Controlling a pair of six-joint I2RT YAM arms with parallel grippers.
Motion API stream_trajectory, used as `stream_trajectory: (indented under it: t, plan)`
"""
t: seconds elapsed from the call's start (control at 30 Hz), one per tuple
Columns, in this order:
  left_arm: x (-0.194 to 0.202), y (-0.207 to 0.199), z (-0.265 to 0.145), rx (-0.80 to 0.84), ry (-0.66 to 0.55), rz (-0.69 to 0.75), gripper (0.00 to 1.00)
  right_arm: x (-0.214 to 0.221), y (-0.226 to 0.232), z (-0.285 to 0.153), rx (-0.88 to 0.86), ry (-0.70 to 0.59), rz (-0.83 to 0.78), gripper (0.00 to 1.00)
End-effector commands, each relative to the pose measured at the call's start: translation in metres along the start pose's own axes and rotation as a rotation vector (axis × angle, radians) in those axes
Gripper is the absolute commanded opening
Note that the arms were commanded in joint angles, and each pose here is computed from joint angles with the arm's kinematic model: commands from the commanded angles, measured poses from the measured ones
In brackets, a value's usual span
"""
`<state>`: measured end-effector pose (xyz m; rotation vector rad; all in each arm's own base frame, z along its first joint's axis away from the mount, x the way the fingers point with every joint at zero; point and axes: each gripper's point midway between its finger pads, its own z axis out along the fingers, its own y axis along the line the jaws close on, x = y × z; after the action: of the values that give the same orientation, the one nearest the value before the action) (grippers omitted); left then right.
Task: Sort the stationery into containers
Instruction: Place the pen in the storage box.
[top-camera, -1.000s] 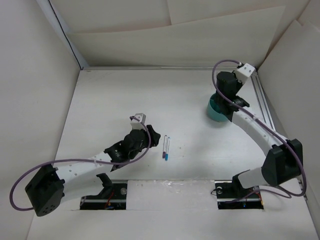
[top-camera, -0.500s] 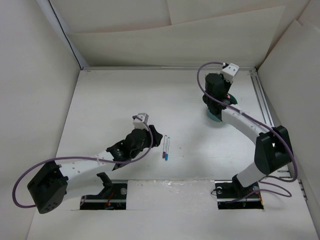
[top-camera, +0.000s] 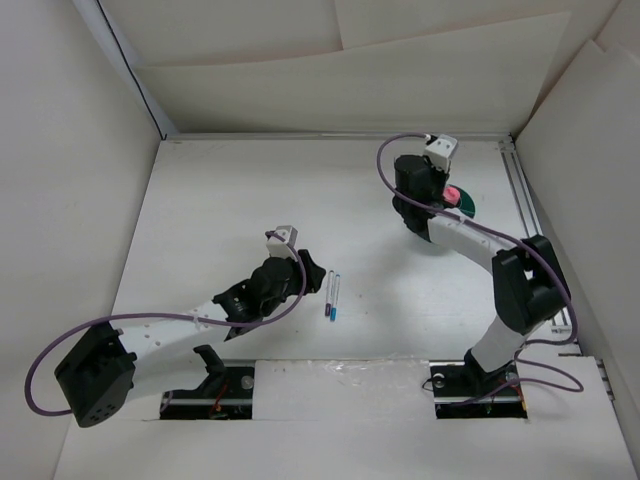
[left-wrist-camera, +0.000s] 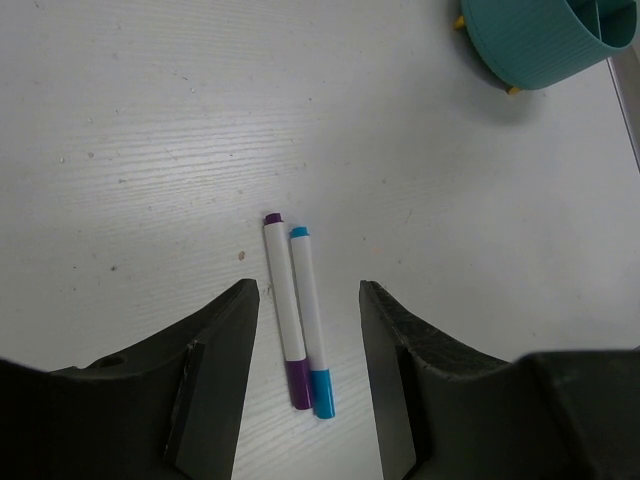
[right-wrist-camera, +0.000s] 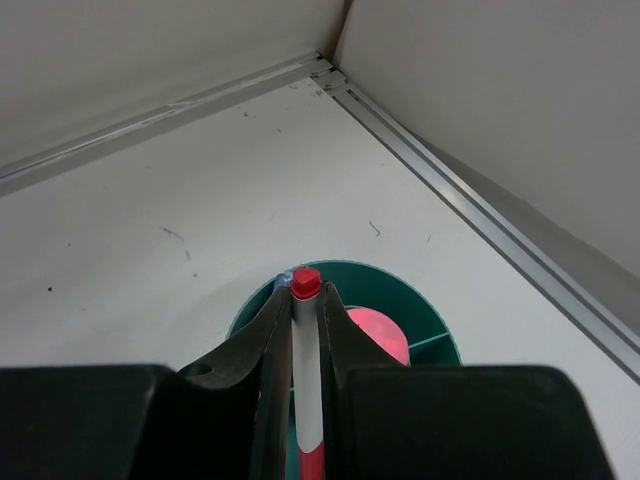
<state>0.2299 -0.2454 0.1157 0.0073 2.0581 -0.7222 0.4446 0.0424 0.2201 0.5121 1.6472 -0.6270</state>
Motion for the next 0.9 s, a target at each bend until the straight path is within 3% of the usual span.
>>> stream_trajectory:
  t: [0.0,0.4,0.6,0.87]
  plan:
    - [-0.025,-0.02,0.001,0.054,-0.062,-0.014,0.41,-0.003,0.006,-0.003,0.022,-0.026,0.024,0.0]
    - [-0.027,-0.019,0.0,0.047,-0.068,-0.015,0.41,0.005,0.013,-0.006,0.032,-0.024,0.003,0.01]
    - [-0.024,-0.018,0.001,0.042,-0.061,-0.012,0.41,0.012,0.011,-0.007,0.033,-0.018,-0.005,0.22]
    - [-0.025,-0.018,-0.001,0.043,-0.062,-0.022,0.41,0.006,0.016,-0.019,-0.007,-0.023,0.02,0.4]
